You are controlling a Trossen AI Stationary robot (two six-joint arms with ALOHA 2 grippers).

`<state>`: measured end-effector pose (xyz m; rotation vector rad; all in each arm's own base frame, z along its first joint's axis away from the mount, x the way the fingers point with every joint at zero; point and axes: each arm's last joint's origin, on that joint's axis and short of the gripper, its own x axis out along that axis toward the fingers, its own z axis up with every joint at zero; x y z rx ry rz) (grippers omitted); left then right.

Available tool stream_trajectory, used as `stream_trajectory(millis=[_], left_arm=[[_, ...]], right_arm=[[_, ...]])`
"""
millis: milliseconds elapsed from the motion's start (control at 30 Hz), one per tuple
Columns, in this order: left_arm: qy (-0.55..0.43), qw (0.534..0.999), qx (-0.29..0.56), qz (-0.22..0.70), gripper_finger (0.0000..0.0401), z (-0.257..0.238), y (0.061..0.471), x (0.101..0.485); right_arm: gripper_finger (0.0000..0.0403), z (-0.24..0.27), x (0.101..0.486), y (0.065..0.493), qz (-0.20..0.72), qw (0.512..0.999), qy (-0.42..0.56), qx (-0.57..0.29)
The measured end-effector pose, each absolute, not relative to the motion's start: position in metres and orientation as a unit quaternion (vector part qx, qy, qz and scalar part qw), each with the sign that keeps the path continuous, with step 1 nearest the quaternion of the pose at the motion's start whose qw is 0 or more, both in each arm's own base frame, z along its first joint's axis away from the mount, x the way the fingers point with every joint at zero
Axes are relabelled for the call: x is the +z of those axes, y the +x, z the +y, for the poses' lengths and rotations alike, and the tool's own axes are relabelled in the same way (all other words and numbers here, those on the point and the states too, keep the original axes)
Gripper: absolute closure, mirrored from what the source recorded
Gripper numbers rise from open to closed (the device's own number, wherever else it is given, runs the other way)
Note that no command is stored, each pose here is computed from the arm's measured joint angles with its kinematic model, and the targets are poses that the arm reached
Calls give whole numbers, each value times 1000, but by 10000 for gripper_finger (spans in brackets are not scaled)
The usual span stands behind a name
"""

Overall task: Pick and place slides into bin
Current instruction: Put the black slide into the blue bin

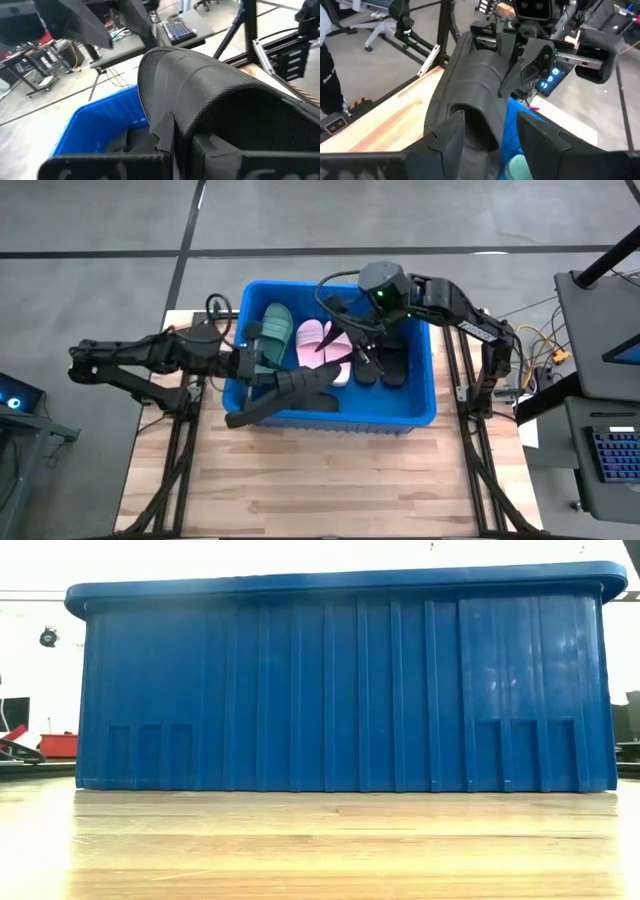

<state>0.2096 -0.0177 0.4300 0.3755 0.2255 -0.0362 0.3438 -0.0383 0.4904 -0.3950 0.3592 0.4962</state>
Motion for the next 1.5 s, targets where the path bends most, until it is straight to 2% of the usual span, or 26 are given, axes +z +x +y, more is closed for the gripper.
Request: stream_trajectory(millis=[367, 633, 1133, 1267, 1500], left_arm=[[213, 971, -24, 106, 401, -6, 234, 424], [223, 970, -23, 95, 401, 2, 254, 420], [235, 969, -7, 74, 401, 12, 261, 428], [234, 969, -4, 73, 401, 14, 263, 427], [232, 970, 7, 74, 401, 18, 261, 427]], right_arm=[[232, -63, 471, 340, 243, 919, -180, 252], [232, -64, 467, 342, 238, 913, -171, 286], [236, -65, 465, 346, 228, 911, -187, 287], [263, -65, 466, 345, 226, 911, -192, 287], [356, -68, 467, 344, 221, 906, -219, 287]])
